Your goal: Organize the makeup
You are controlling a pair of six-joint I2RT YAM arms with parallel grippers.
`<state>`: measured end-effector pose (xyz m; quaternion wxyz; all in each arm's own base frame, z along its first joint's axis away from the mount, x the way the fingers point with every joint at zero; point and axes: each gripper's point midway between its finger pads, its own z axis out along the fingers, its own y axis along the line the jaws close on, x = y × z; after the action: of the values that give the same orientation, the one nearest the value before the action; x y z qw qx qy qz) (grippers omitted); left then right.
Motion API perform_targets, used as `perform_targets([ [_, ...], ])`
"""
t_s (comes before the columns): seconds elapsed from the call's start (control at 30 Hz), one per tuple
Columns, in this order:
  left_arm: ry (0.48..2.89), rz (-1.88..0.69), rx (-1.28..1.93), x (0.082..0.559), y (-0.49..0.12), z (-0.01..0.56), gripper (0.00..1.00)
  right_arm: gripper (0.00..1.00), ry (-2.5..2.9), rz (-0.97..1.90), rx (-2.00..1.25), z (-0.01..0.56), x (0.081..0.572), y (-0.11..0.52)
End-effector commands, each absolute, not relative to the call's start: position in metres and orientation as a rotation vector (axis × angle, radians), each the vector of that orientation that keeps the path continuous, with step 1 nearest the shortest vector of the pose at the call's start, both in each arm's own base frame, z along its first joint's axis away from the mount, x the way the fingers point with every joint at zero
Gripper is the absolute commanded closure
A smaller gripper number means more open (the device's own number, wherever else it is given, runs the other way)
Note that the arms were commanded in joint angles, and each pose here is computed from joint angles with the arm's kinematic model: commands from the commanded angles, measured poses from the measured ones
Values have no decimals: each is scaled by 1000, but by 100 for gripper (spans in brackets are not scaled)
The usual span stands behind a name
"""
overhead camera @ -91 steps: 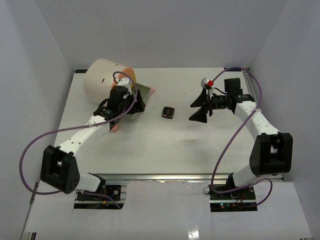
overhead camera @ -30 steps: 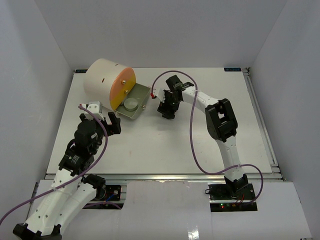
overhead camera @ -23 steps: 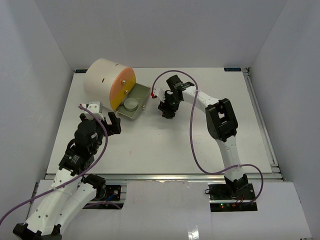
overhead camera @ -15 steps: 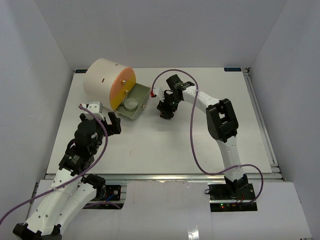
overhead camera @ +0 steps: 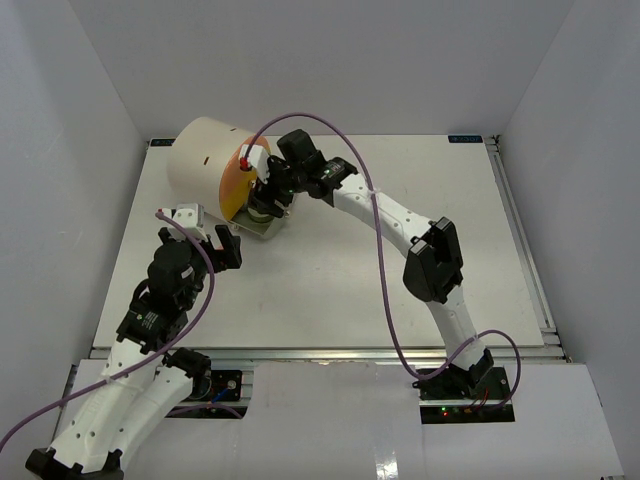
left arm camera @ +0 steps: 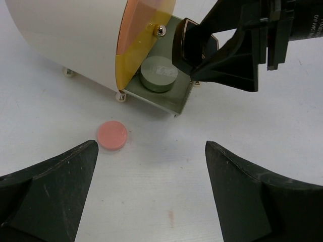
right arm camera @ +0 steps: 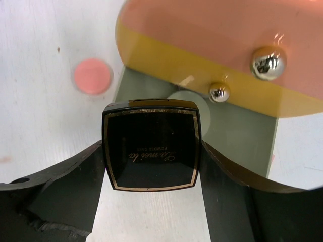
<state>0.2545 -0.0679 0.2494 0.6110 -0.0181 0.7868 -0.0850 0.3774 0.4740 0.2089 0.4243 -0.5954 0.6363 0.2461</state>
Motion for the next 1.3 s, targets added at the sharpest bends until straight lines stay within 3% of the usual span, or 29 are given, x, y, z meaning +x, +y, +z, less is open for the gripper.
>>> perform_targets([
  [0.0, 1792, -203, -52, 255, -67, 253, 2, 79, 1621, 555, -1218, 231, 421, 479],
  [0.13, 1793, -204, -51, 255, -67, 253, 2, 76, 1640, 548, -1142, 226, 432, 483],
  [0.37, 1797, -209, -48, 255, -68, 251, 2, 43, 1652, 573, -1174, 203, 430, 489],
  [0.73, 1817, -234, -44, 257, -74, 247, 2, 16, 1669, 599, -1245, 177, 418, 488],
  [0.8, 1830, -257, -43, 257, -78, 244, 2, 7, 1656, 604, -1257, 181, 413, 485],
  [1.1, 1955, -291, -98, 266, -89, 213, 2, 10, 1509, 673, -1365, 244, 375, 453],
  [1.27, 2140, -167, -135, 277, -84, 168, 2, 10, 1312, 981, -1523, 275, 308, 395],
])
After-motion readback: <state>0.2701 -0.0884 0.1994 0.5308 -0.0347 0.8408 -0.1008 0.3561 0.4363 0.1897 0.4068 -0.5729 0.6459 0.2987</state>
